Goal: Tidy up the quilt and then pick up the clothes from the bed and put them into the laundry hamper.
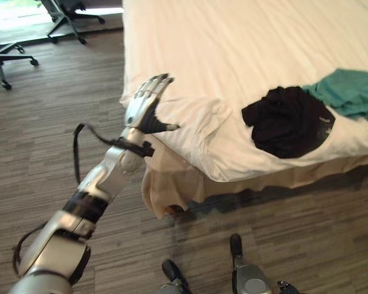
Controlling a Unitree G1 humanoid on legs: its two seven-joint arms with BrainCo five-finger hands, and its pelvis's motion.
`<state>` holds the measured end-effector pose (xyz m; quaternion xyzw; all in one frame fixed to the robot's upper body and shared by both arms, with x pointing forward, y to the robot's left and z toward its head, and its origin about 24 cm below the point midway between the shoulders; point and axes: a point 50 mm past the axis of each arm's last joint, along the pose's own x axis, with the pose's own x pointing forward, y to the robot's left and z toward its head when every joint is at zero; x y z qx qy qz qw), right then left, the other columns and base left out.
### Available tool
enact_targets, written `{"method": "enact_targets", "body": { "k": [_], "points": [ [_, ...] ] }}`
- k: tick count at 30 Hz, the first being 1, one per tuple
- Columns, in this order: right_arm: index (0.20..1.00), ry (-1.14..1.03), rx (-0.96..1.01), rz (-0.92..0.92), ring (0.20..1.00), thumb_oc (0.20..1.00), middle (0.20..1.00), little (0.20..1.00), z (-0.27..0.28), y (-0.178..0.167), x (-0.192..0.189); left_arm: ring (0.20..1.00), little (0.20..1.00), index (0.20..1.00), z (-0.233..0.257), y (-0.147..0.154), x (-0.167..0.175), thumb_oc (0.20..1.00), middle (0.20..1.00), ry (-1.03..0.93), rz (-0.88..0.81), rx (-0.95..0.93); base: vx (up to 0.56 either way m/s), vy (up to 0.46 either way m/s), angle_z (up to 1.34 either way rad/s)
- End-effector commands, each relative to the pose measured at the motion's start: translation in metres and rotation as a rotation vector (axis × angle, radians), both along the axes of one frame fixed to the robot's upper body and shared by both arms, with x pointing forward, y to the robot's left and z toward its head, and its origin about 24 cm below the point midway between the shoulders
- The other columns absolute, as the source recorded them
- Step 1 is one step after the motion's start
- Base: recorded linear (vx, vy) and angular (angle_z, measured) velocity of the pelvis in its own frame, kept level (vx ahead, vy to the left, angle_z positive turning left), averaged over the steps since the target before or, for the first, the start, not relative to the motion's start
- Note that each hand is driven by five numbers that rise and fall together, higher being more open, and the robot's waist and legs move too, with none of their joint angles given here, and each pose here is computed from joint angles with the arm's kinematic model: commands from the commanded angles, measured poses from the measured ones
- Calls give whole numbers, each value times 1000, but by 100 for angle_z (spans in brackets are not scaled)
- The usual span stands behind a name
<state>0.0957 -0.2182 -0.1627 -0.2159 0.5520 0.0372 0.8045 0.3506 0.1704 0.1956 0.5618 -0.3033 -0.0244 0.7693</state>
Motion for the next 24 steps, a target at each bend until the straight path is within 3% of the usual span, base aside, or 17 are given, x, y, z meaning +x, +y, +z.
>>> {"method": "enact_targets", "body": {
  "k": [1, 5, 8, 9, 10, 16, 18, 20, 21, 22, 23, 24],
  "points": [
    [1000, -152, -28, 8, 1000, 1000, 1000, 1000, 16, -2, 52, 1000, 1000, 1000, 60, -1, 18, 1000, 1000, -187, 70, 66, -37, 18, -30],
    [1000, -180, -22, -10, 1000, 1000, 1000, 1000, 17, 3, 56, 1000, 1000, 1000, 66, 1, 32, 1000, 1000, -169, 162, 142, -43, -8, -17],
    [1000, -177, -14, -48, 1000, 1000, 1000, 1000, 16, 1, 54, 1000, 1000, 1000, 48, 11, 47, 1000, 1000, -51, 251, 151, -46, -45, -6],
    [1000, -162, -19, -47, 1000, 1000, 1000, 1000, 15, -1, 49, 959, 959, 959, 39, 10, 49, 959, 959, -15, 248, 135, 0, 0, 0],
    [1000, -139, -25, -43, 1000, 1000, 1000, 1000, 12, -1, 43, 200, 200, 200, 24, 7, 50, 200, 200, 36, 245, 142, 12, -14, 4],
    [1000, -100, -65, -113, 1000, 1000, 1000, 1000, 10, -18, 24, 200, 200, 200, -37, 2, 39, 200, 200, 213, 195, 204, -9, 2, 2],
    [1000, -132, -74, -179, 1000, 1000, 1000, 1000, 13, -24, 30, 200, 200, 200, -95, 8, 16, 200, 200, 373, 186, 102, 109, 41, -7],
    [1000, -155, -90, -189, 1000, 1000, 1000, 1000, 17, -29, 37, 200, 200, 200, -119, 9, 5, 200, 200, 448, 186, 55, 95, 38, -4],
    [1000, -184, -108, -180, 1000, 1000, 1000, 1000, 22, -34, 45, 718, 718, 718, -139, 14, -6, 718, 718, 507, 201, 23, 111, 52, 2],
    [1000, -231, -130, -151, 1000, 1000, 1000, 1000, 29, -37, 60, 1000, 1000, 1000, -156, 18, -18, 1000, 1000, 565, 212, -18, 122, 62, 12],
    [1000, -344, -157, -36, 1000, 1000, 1000, 1000, 46, -36, 91, 1000, 1000, 1000, -185, 30, -43, 1000, 1000, 658, 236, -67, 80, 46, 17],
    [1000, -343, -157, -34, 1000, 1000, 1000, 1000, 46, -35, 90, 1000, 1000, 1000, -185, 30, -44, 1000, 1000, 660, 237, -68, 84, 58, 30]
  ]
}}
